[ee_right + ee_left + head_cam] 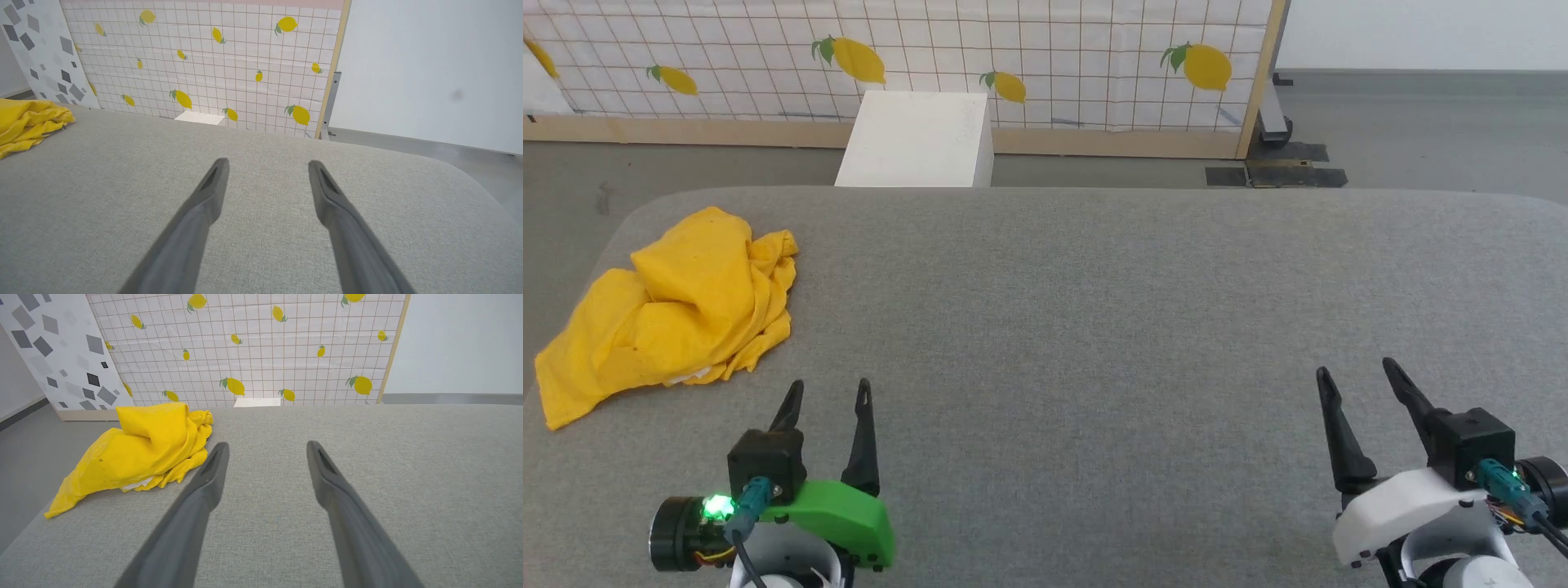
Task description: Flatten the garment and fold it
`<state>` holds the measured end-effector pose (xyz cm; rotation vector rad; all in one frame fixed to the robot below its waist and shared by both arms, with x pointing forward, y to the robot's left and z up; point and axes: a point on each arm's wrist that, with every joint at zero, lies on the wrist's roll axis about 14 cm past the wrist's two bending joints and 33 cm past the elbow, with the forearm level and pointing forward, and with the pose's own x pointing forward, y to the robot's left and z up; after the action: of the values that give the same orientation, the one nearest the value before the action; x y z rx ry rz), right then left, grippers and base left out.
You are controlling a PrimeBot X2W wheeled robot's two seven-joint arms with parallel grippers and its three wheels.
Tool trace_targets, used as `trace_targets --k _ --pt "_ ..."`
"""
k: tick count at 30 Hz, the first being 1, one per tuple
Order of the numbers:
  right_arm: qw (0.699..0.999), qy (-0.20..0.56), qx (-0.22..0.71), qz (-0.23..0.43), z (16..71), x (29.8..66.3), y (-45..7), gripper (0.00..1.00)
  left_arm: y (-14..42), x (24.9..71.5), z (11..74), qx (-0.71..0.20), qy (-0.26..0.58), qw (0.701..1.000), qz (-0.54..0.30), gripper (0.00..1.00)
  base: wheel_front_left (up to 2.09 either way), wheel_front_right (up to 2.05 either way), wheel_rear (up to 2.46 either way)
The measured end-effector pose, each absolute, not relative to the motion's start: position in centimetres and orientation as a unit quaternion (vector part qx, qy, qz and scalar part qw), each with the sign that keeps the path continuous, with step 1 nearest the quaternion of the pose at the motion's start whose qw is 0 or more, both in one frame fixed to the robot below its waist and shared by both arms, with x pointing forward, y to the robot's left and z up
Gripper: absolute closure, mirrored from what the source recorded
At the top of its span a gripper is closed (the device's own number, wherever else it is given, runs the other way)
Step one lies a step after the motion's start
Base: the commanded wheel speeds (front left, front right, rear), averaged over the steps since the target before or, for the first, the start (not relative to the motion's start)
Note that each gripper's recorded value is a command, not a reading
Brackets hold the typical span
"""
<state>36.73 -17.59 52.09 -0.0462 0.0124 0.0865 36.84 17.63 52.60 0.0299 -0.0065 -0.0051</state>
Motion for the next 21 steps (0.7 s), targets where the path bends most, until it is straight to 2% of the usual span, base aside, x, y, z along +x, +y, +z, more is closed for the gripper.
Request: trace_targets --k 21 --pt "0.999 -0.006 -0.022 0.027 52.1 37.2 -18.8 0.0 18.8 36.0 53.0 0.002 -0.022 1.0 0.02 0.0 0.0 0.0 0.0"
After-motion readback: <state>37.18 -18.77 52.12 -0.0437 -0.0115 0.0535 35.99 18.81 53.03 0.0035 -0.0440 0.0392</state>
